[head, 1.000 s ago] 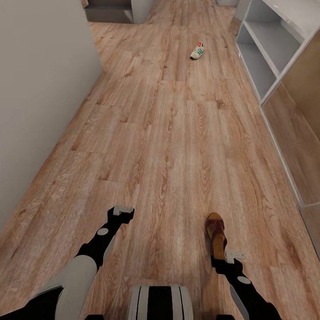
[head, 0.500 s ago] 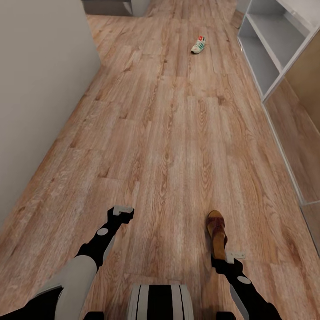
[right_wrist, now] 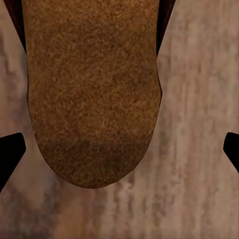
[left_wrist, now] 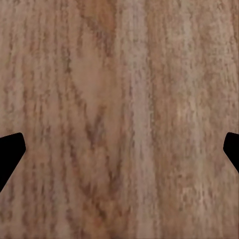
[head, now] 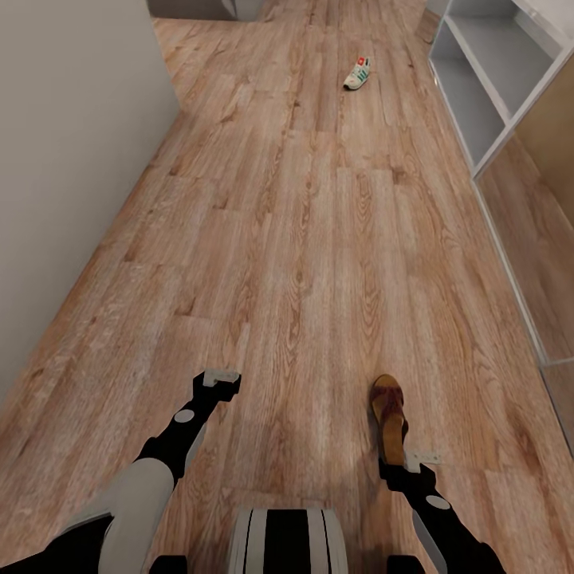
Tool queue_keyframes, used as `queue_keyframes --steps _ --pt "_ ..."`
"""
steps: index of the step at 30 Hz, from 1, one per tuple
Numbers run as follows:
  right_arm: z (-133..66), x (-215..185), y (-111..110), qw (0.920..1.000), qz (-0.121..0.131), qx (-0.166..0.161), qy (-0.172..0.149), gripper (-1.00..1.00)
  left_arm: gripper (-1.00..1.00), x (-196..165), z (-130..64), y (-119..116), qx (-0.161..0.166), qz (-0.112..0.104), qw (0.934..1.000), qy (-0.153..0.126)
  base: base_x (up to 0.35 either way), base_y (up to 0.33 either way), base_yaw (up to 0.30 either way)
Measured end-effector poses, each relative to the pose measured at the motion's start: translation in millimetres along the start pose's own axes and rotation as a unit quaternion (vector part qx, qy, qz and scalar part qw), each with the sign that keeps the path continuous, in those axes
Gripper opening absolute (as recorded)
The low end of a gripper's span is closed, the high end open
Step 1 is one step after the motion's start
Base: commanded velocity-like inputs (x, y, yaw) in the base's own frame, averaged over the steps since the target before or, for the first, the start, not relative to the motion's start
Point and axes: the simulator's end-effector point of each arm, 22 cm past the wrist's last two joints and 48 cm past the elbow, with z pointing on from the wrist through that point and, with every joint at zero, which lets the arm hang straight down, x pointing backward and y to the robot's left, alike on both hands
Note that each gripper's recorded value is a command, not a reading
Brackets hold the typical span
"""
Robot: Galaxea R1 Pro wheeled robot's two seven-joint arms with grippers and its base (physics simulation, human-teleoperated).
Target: Pick up the two gym shoes and the two sandals from the corridor floor and place them onto the hallstand (shoe rack) in the corridor, making sure they are on the rack and not on the floor. Arrange them so the two gym shoes are next to each other and the two sandals are next to each other.
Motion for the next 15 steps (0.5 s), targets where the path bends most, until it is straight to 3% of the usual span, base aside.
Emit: queue_keyframes --steps 15 --pt "0.1 0.6 0.0 1.0 0.0 0.0 0.001 1.0 1.0 5.6 -1.2 -2.2 0.002 -0.001 1.0 0.004 0.03 0.0 0.0"
